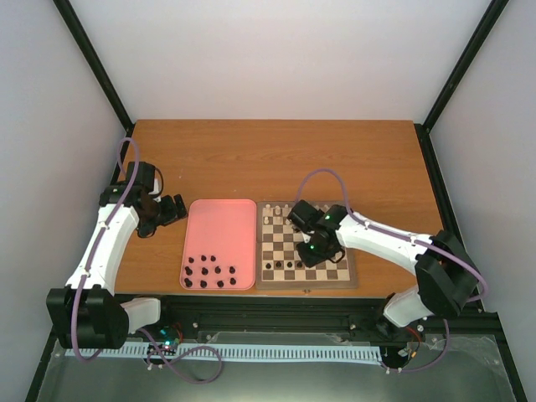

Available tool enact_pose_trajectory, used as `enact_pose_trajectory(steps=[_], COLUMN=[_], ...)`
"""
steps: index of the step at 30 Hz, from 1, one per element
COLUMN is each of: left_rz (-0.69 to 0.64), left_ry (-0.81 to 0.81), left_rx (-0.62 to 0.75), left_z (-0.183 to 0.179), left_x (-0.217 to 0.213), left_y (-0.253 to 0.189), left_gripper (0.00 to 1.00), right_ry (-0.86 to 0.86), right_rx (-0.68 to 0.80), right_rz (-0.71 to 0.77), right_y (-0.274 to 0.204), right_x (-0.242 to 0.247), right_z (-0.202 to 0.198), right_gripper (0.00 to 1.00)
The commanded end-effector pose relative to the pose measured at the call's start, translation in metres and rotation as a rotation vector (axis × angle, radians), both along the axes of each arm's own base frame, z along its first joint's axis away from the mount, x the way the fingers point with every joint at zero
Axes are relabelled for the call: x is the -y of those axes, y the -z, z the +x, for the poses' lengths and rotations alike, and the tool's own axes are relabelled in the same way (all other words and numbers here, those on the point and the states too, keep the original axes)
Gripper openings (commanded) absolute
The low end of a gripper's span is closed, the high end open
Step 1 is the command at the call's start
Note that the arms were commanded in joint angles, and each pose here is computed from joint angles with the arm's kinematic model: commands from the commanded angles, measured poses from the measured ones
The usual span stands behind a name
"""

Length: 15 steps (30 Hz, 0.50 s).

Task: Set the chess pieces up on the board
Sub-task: Place the chess piece on the chessboard, then pick up the chess piece from the storage box.

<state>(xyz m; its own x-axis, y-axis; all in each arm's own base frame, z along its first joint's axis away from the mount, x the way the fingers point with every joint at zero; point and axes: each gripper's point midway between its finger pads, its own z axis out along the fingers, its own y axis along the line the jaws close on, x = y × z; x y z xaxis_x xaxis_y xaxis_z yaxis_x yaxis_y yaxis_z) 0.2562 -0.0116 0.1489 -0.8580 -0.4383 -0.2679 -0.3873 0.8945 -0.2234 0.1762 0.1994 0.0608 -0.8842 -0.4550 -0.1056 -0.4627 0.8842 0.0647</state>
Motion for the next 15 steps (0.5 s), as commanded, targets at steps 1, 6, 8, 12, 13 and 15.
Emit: enact_pose_trajectory(steps=[1,6,8,12,13,15], left_rz=[0.006,0.006,0.010,0.004,0.002,0.007], left_ry=[0.005,0.006,0.006,0.006,0.007,0.006], left_rx=[0.042,0.045,0.048,0.050,0.050,0.049], left_z=[0.009,0.009,0.010,0.010,0.010,0.009], left_x=[-0.002,-0.002,-0.003,-0.002,-0.001,-0.002], left_y=[-0.010,-0.011,-0.013,-0.013,-0.013,-0.013], left_gripper=[1.00,1.00,1.00,1.00,1.00,1.00], right_ry=[0.009,-0.001,-0.013,-0.096,-0.117,-0.150], right_rx=[0.091,0.146,0.159,0.212,0.216,0.205], right_rz=[-0.014,-0.013,0.006,-0.028,-0.018,0.060], right_y=[-0.024,-0.045,-0.055,-0.071,-0.074,-0.081], right_x=[0.003,-0.004,-0.014,-0.042,-0.053,-0.083], right_z=[0.017,0.032,0.039,0.050,0.051,0.052], right_gripper=[0.36,0.41,0.42,0.42,0.42,0.42])
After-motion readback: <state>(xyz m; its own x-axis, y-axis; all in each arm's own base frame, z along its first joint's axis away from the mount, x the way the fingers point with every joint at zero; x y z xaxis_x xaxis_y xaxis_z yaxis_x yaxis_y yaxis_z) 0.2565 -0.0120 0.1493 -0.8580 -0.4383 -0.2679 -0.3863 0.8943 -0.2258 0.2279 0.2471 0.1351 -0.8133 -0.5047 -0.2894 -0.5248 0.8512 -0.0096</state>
